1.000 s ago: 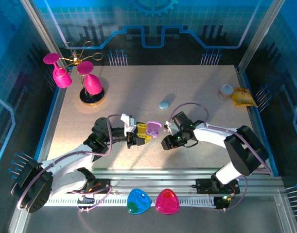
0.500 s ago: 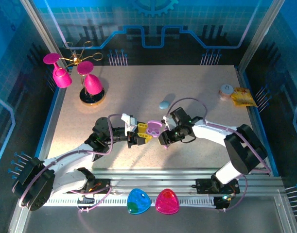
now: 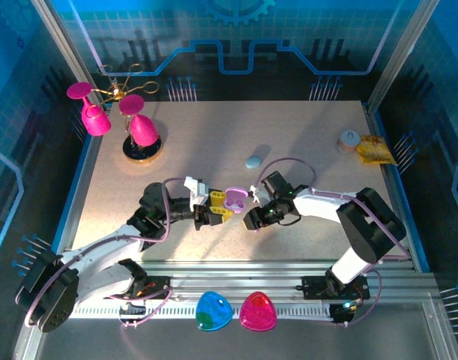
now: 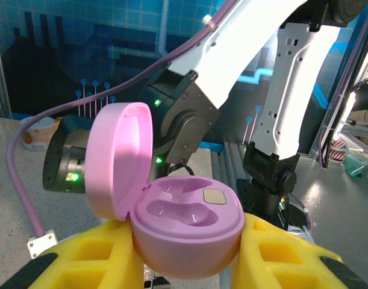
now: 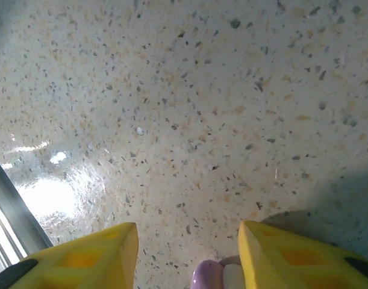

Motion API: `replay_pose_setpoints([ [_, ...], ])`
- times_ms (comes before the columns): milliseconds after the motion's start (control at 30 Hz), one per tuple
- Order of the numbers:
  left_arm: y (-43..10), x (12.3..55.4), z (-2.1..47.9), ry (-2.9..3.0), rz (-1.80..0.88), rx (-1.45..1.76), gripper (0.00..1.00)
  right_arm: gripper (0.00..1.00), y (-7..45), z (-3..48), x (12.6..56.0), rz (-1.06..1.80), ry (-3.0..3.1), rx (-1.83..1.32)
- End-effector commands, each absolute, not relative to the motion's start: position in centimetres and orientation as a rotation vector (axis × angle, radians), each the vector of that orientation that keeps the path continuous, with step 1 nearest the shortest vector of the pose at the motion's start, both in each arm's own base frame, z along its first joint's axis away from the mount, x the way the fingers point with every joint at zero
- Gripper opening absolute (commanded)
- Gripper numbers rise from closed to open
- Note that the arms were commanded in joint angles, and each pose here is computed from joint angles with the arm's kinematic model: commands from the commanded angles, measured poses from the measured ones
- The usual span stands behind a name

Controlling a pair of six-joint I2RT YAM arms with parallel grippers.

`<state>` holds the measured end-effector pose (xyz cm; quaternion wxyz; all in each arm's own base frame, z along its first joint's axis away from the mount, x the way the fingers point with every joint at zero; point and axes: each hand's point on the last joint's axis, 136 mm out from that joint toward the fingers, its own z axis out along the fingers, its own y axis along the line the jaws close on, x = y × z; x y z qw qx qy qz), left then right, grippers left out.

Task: Insert wireless bluetooth earbuds into charging case

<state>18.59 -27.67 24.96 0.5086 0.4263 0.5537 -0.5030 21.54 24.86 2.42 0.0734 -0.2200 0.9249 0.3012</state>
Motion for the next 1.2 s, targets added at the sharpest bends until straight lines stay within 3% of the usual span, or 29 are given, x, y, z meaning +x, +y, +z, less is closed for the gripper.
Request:
replay_pose_setpoints([
  [0, -27.8, 18.8, 25.3, 1.301, -1.21, 1.032, 0.32, 0.44, 24.1, 1.7, 18.5, 0.932, 2.862, -0.634],
  [600, -28.1, 19.0, 25.7, 1.295, -1.219, 1.042, 0.32, 0.44, 23.8, 3.6, 16.1, 0.987, 2.827, -0.601],
  [800, -28.2, 19.1, 25.7, 1.289, -1.221, 1.048, 0.32, 0.44, 22.9, 4.2, 18.1, 0.867, 2.785, -0.582],
  [1167, -27.6, 18.5, 25.7, 1.297, -1.208, 1.037, 0.32, 0.45, 25.5, 3.5, 20.4, 0.973, 2.778, -0.684],
])
